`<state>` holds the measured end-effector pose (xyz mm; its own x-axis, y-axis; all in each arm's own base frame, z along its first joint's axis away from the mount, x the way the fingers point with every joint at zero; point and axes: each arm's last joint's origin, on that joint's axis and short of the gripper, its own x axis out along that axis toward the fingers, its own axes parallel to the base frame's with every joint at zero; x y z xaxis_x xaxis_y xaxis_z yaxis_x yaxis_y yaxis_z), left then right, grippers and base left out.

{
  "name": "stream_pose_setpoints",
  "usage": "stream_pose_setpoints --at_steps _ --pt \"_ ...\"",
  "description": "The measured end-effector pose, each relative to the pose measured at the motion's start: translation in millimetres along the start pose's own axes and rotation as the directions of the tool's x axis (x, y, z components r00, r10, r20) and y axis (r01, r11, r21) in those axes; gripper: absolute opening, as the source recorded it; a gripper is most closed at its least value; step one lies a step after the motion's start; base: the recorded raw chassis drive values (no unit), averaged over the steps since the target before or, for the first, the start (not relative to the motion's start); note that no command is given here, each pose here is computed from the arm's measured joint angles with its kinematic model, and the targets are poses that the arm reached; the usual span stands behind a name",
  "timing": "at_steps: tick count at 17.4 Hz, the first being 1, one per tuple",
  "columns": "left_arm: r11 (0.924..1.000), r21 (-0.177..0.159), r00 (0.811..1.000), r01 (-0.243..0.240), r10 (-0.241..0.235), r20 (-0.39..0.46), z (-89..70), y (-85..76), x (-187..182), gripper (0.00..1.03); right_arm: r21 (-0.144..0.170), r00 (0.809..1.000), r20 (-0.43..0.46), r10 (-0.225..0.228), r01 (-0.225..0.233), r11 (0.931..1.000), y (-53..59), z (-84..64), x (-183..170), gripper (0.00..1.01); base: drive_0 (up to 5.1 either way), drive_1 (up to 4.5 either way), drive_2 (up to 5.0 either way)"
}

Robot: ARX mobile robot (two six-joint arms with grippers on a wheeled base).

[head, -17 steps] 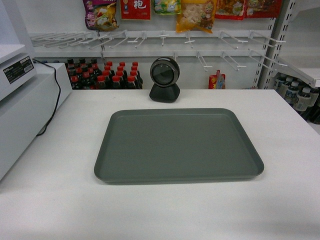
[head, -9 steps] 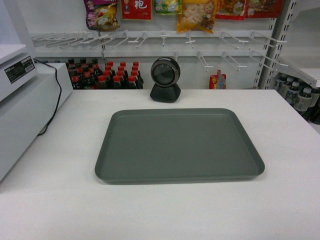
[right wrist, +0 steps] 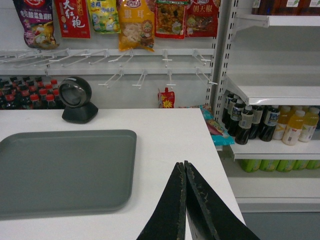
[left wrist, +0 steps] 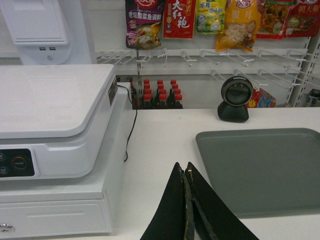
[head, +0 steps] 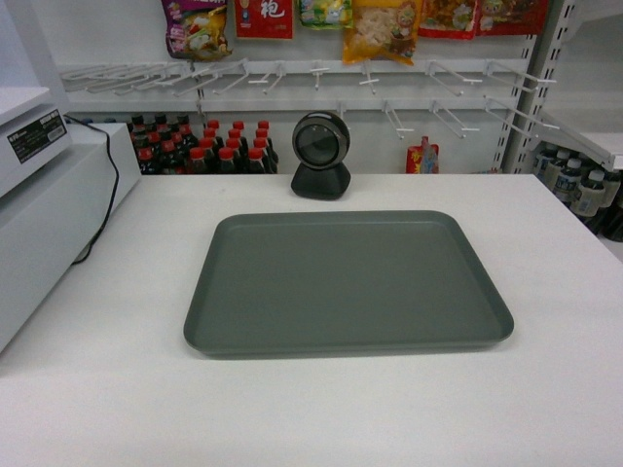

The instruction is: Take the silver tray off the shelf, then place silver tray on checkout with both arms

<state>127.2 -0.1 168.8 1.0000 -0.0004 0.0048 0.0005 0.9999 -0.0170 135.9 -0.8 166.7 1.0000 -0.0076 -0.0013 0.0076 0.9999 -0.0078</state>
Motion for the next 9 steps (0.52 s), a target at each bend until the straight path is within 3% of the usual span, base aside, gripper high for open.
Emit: stream_pose_setpoints --at_steps 9 --pt "1.0 0.0 1.0 0.0 0.0 0.008 1.5 0.0 -13 0.01 0.0 1.0 0.014 0.0 0.0 1.0 -0.1 4.1 -16 0.02 0.0 0.0 0.0"
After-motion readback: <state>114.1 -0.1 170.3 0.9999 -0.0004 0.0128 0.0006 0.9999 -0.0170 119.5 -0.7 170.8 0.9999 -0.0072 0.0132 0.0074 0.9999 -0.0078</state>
